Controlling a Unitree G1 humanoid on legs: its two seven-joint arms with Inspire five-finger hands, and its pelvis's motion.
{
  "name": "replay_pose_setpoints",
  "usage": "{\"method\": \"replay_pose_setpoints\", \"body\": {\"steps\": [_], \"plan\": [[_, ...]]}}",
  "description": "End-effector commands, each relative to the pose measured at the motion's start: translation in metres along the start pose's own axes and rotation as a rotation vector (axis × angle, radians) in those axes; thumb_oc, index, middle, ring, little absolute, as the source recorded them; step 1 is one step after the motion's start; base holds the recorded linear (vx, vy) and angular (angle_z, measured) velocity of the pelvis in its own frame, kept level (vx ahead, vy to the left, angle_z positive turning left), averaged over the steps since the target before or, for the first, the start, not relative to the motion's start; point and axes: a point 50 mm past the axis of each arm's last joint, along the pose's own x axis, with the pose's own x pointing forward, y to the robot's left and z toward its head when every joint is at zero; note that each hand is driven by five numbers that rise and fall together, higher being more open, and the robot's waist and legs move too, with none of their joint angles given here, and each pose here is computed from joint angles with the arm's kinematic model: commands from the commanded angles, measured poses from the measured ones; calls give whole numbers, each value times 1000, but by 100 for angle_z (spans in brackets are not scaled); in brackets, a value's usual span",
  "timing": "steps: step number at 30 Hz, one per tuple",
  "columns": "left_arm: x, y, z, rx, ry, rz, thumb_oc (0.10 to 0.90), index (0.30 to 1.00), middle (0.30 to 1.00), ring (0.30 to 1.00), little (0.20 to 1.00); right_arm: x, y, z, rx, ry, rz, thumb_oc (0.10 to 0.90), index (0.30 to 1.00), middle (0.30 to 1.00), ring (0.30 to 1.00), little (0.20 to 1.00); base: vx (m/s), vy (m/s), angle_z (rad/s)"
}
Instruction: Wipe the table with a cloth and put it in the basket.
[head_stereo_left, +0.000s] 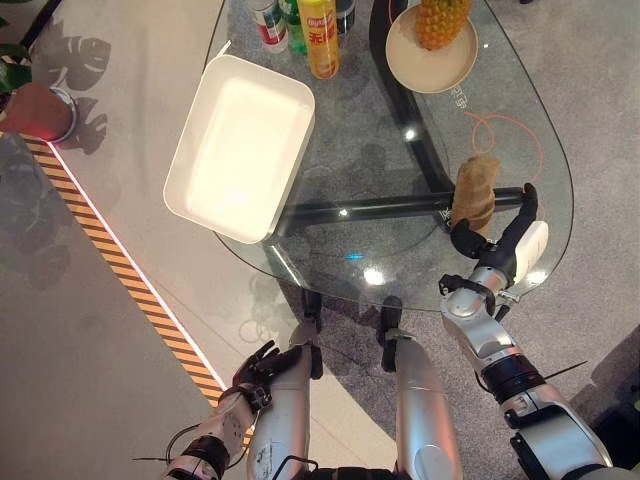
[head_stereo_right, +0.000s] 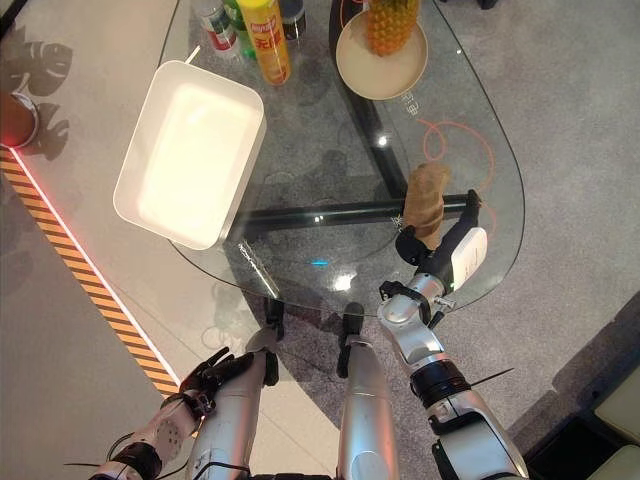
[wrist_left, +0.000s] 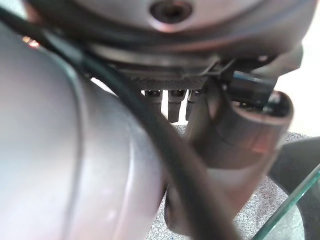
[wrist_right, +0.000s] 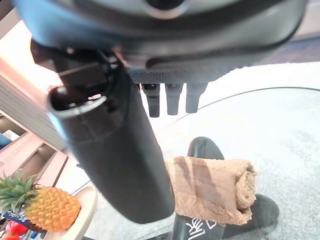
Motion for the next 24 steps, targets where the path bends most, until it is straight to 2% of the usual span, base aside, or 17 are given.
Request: {"method": "replay_pose_setpoints", "body": {"steps": [1,12,24], "plan": [[-7,-11,-35,-38,100,-21,800,900,900,900,900,14,-16,35,105,-114,-125,800,900,900,900,900,37,17,-1],[-7,-16,-35,-34,97,-45,800,900,900,900,900,24,-11,39,117,-58,-90,800,900,900,900,900,22,10,0],[-6,-22,-26,-35,64,-65,800,900,900,900,900,25,-1,47,204,18,-35,800,900,900,900,900,1,3,0]]}}
